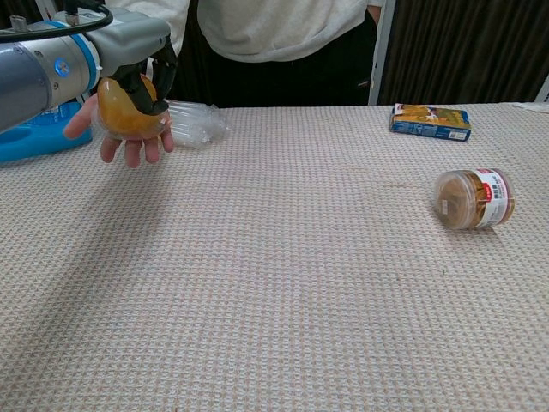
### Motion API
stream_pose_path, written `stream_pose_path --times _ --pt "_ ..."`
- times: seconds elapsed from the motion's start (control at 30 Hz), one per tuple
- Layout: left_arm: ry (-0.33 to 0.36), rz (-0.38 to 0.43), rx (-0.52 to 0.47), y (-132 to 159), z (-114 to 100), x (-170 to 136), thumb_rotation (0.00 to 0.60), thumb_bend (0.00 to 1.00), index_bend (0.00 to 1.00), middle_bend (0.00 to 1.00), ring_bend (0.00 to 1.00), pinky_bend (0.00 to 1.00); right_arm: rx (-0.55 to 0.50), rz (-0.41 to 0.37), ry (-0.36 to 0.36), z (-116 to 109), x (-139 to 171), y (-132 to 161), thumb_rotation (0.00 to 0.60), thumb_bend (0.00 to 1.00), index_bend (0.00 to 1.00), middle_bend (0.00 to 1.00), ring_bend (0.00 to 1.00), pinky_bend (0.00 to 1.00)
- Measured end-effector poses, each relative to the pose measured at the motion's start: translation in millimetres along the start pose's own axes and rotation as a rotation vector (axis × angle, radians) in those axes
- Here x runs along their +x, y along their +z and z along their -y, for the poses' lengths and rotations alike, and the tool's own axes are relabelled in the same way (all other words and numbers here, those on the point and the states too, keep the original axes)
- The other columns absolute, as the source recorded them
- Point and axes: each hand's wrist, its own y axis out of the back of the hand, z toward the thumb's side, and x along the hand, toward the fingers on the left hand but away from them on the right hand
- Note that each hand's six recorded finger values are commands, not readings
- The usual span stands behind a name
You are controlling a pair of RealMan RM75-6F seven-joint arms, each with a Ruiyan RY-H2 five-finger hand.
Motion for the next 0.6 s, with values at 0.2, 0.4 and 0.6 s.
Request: stream_pose_path --times 0.2,0.4,0.6 --pt "0.005 0.034 -0.032 -3.3 -8.9 -16.6 0.600 0.55 0.81 0.62 0.54 0.58 0.004 0.005 -0.004 -1.0 1.4 -1.0 0.600 0.11 0.12 0.00 0.00 0.00" --pt "0.006 0.092 -0.085 -9.0 -19.3 -48.3 0.600 0.56 0.81 0.62 0.54 0.58 0.007 0.011 -0.006 -1.6 1.8 -2.4 0.600 0.11 0.12 0.00 0.00 0.00" --pt "-0.015 0.151 -0.123 -28.7 -11.5 -94.8 0.600 0.56 0.81 0.62 0.54 0.58 0.007 0.014 -0.008 -1.9 2.5 -1.8 0.600 0.11 0.12 0.00 0.00 0.00"
